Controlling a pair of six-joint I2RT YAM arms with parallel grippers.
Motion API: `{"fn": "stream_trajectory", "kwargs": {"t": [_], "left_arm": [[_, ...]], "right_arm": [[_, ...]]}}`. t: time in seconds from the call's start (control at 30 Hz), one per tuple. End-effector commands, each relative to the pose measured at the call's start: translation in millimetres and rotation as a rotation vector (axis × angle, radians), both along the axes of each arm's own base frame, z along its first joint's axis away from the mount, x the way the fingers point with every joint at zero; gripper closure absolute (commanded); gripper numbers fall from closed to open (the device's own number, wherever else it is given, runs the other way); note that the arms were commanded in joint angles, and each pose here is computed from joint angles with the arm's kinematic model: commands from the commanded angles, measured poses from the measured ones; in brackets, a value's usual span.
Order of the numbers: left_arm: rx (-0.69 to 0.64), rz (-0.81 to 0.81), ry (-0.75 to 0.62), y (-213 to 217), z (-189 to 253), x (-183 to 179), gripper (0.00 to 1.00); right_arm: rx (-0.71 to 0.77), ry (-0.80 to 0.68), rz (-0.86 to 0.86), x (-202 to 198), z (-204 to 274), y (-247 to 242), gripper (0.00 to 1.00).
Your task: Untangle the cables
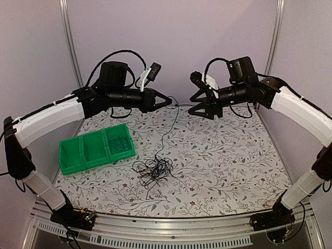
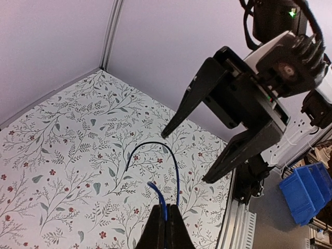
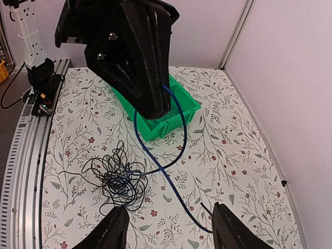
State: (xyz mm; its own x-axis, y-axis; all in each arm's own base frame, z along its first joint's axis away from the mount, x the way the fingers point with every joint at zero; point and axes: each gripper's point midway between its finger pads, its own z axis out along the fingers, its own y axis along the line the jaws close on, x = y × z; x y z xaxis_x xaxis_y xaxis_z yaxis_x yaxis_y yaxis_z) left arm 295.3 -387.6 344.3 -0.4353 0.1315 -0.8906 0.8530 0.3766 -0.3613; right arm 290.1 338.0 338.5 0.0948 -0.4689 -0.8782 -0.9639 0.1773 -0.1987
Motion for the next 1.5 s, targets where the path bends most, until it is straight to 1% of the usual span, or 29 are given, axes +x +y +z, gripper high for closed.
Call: {"fn": "stream_trajectory", "kwargs": {"t": [0.0, 0.1, 0.2, 0.27, 0.33, 0.37, 0.4, 0.47, 0.57, 0.63, 0.67, 0.8, 0.87, 1.0, 1.17, 1.33, 1.47], "left_arm": [[-0.012, -0.036, -0.008, -7.0, 0.0, -6.2, 1.0], [-0.018, -0.045, -0.009, -7.5, 1.3, -7.7, 1.0], [-0.015, -0.041, -0.007, -7.1, -0.2, -6.7, 1.0], [-0.014, -0.037, -0.008, -6.8, -0.4, -5.9, 1.0], [-0.01, -0.026, -0.01, -5.9, -1.6, -4.5, 1.0], [-0.002, -0.011, -0.009, -4.3, -4.4, -2.1, 1.0], [0.011, 0.01, -0.008, -2.3, -9.1, 0.9, 0.96], [0.037, 0.063, -0.003, 4.6, -20.3, 6.3, 0.82], [0.07, 0.107, 0.015, 15.3, -40.1, 3.9, 0.66], [0.095, 0.141, 0.022, 24.6, -54.5, -2.2, 0.6], [0.12, 0.158, 0.033, 31.6, -73.9, -7.9, 0.59], [0.138, 0.222, -0.012, 58.3, -108.8, -26.8, 0.55], [0.145, 0.242, -0.04, 66.7, -119.4, -29.2, 0.54], [0.209, 0.25, -0.085, 73.0, -142.4, -28.5, 0.53], [0.257, 0.199, -0.174, 60.6, -160.0, -22.3, 0.54], [0.264, 0.106, -0.202, 35.8, -177.3, -17.6, 0.57], [0.27, 0.015, -0.195, 15.5, -192.7, -18.8, 0.61]], "right_arm": [[-0.037, 0.003, -0.05, 21.6, -23.0, 4.7, 0.42], [-0.046, 0.006, -0.039, 24.6, -31.1, 8.3, 0.47], [-0.057, 0.008, -0.071, 33.8, -36.3, 9.6, 0.58], [-0.065, 0.006, -0.097, 37.7, -37.3, 7.5, 0.75], [-0.065, -0.012, -0.114, 37.5, -30.7, 3.7, 0.94], [-0.062, -0.023, -0.116, 35.7, -25.3, 1.3, 1.0], [-0.054, -0.04, -0.112, 31.3, -16.3, -1.7, 1.0], [-0.037, -0.07, -0.09, 21.9, 0.7, -5.8, 1.0], [-0.009, -0.106, -0.067, 8.8, 25.4, -11.9, 1.0], [0.014, -0.117, -0.061, 2.9, 39.6, -14.3, 1.0], [0.024, -0.119, -0.059, 0.7, 45.6, -15.0, 1.0], [0.061, -0.1, -0.072, -0.3, 64.0, -14.1, 1.0], [0.089, -0.107, -0.069, -1.6, 78.0, -13.1, 1.0], [0.139, -0.13, -0.067, -4.3, 106.7, -13.1, 1.0], [0.156, -0.126, -0.06, -3.7, 117.3, -10.3, 1.0], [0.165, -0.118, -0.062, -4.2, 122.7, -9.7, 1.0], [0.167, -0.114, -0.077, -2.2, 123.4, -10.9, 1.0]]}}
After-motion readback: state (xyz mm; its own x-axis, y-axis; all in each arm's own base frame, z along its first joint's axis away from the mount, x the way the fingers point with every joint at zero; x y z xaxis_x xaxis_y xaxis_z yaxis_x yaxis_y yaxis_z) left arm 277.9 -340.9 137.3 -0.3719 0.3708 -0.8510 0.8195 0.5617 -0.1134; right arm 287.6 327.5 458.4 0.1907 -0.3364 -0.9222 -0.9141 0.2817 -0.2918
